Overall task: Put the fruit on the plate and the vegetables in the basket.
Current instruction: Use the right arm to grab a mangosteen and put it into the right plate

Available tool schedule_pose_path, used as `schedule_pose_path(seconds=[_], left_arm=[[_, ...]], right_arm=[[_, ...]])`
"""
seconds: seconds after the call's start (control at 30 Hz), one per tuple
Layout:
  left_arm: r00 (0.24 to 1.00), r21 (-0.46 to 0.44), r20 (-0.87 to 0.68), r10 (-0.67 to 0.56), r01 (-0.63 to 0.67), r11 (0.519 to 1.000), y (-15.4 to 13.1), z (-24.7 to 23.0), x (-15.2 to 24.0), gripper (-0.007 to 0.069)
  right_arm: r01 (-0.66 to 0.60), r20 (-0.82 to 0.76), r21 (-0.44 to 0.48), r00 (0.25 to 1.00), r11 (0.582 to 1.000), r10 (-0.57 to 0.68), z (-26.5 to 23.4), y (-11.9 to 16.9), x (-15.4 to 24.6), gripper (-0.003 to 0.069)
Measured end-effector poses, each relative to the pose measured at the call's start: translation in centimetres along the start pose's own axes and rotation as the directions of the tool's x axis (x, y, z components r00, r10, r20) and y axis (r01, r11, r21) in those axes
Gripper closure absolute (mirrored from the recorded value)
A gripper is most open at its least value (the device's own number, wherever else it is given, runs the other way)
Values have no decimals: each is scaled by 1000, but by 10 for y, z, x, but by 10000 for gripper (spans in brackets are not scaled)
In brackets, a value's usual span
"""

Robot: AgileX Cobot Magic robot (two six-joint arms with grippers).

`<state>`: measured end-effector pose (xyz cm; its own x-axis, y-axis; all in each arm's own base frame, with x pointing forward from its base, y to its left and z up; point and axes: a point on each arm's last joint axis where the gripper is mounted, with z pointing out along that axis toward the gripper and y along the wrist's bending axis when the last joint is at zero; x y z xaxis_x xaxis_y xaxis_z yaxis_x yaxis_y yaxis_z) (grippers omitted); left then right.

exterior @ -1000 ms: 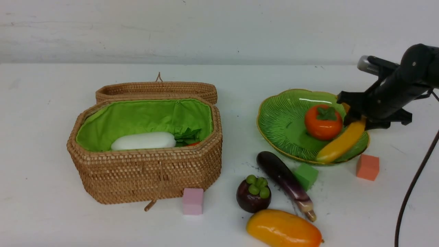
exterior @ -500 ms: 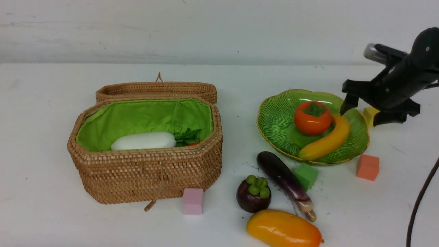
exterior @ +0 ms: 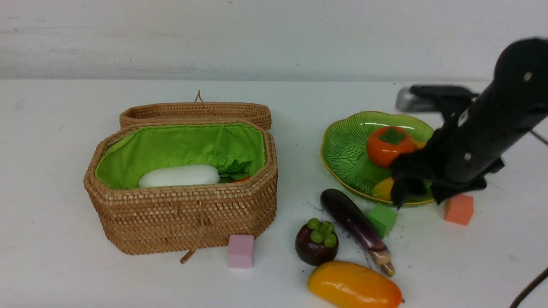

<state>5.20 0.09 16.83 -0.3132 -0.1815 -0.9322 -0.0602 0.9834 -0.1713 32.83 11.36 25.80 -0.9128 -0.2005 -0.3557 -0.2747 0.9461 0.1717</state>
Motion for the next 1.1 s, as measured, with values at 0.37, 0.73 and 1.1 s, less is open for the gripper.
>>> schedule_pose_path(seconds=[0.37,0.73,1.1], left_arm=[[1000,0,0,0,0,1000,0,0,0,386],[1000,0,0,0,0,1000,0,0,0,386],[1000,0,0,0,0,1000,0,0,0,386]], right_arm=[[213,131,-143,972,967,-195,10,90,-2,90],[61,-41,-160,997,985,-68,69,91,-6,17],[36,-43,-155,998,987,-43,98,89,-7,68]])
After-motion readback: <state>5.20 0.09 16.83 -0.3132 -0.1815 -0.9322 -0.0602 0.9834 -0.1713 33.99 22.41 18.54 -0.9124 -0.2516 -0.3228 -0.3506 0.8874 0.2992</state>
